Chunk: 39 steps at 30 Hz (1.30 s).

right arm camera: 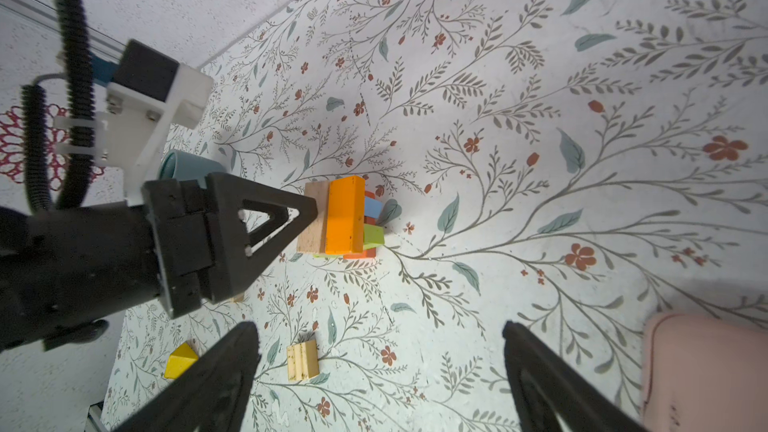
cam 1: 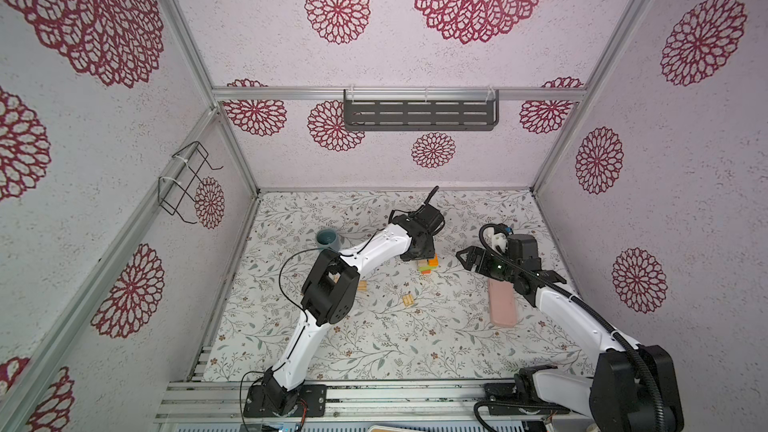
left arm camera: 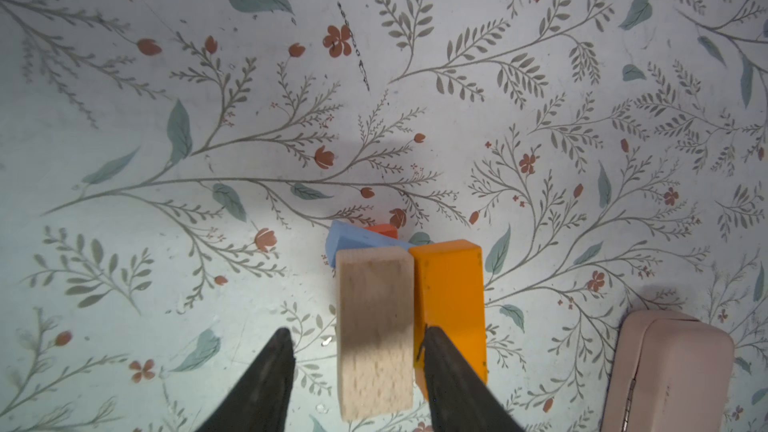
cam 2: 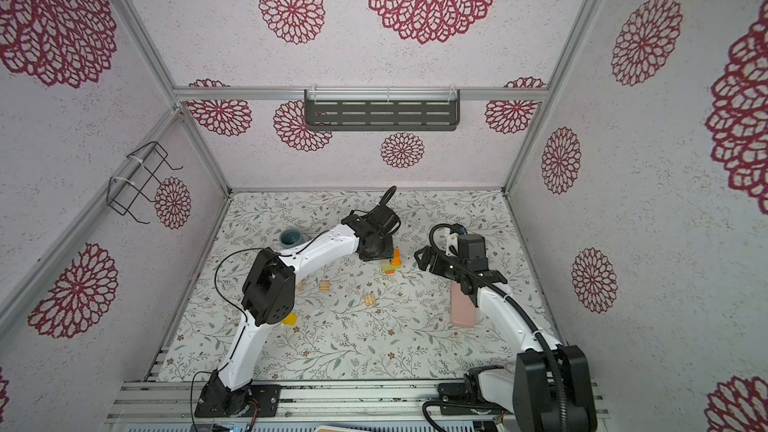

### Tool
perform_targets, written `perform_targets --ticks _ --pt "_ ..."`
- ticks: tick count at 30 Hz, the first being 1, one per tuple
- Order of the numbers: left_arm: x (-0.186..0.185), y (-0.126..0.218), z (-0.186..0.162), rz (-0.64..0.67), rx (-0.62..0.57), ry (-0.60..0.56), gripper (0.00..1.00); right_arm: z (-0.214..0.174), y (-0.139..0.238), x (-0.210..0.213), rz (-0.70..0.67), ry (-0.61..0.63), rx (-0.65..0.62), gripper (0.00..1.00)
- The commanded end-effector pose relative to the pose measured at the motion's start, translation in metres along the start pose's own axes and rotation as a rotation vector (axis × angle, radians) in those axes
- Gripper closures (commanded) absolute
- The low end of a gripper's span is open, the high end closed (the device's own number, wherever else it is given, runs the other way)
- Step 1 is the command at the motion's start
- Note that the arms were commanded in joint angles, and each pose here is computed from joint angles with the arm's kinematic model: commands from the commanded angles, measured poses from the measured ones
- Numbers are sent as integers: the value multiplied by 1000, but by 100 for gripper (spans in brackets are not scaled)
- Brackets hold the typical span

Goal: Build the wood block tower
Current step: 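Open and withdraw the left gripper while the right gripper reaches for a pine cube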

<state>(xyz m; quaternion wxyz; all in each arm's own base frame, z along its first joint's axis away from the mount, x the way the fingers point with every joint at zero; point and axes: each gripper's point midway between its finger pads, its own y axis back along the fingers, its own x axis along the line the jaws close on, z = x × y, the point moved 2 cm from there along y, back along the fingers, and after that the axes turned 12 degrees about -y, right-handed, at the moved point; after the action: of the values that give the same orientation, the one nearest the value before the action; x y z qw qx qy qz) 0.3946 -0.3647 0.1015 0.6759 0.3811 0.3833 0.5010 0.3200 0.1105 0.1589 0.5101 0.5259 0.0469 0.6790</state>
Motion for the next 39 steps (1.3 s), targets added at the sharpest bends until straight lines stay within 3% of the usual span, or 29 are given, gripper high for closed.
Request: perform_targets --ticks 1,10,14,18,29,33,39 --pt "1 46 20 -2 -101 -12 45 11 10 12 13 14 -41 7" --pt "40 113 21 48 -211 -7 27 -3 1 33 -25 79 16 10" --pt "69 134 -5 82 -229 -6 18 -17 -3 51 -53 148 60 11" --pt "102 151 -45 103 -250 15 1 -40 -13 69 -119 260 169 13" --pt "183 193 -127 99 -350 125 3 -113 -32 91 -314 442 418 24" --pt "204 198 -140 84 -345 189 3 -141 -42 95 -358 461 486 27" --pt "221 197 -146 120 -260 174 3 -157 -61 105 -397 497 503 27"
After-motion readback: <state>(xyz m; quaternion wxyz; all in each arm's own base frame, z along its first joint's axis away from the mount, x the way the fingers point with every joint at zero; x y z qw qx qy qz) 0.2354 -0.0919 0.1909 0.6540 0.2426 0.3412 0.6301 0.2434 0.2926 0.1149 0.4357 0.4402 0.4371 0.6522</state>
